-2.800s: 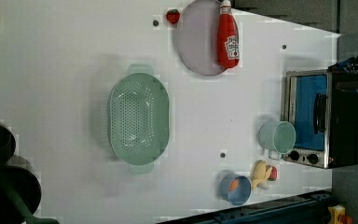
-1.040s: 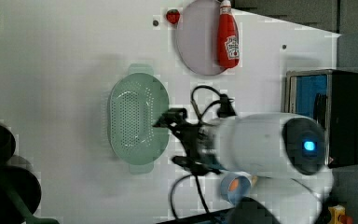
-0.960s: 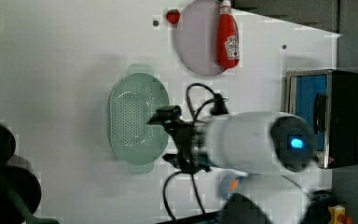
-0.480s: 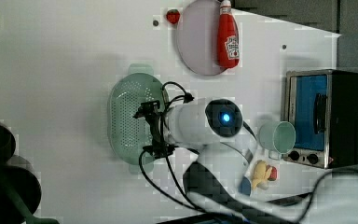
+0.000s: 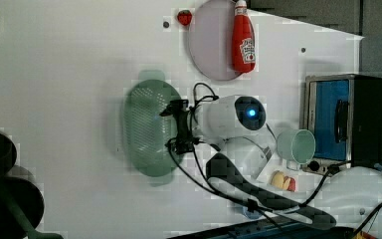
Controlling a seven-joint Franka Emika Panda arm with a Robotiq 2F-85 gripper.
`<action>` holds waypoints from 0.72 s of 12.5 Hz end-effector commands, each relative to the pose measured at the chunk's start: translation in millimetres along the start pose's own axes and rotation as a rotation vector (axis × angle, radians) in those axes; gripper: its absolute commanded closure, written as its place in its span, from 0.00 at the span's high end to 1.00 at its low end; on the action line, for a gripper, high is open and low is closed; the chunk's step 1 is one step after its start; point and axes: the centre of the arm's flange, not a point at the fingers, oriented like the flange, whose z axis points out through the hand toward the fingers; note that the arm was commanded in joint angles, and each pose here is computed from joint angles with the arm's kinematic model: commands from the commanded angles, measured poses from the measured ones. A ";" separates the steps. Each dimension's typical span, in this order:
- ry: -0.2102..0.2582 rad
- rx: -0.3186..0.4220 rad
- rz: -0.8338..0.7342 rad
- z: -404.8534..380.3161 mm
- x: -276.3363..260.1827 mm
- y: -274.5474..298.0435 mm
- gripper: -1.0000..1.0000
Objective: Drag strainer left to right.
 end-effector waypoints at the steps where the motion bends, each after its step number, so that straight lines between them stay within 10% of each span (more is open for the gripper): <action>1: -0.005 0.044 0.042 -15.1 -3.7 2.7 1.00; 9: 0.023 0.057 0.091 -23.1 67.8 25.0 1.00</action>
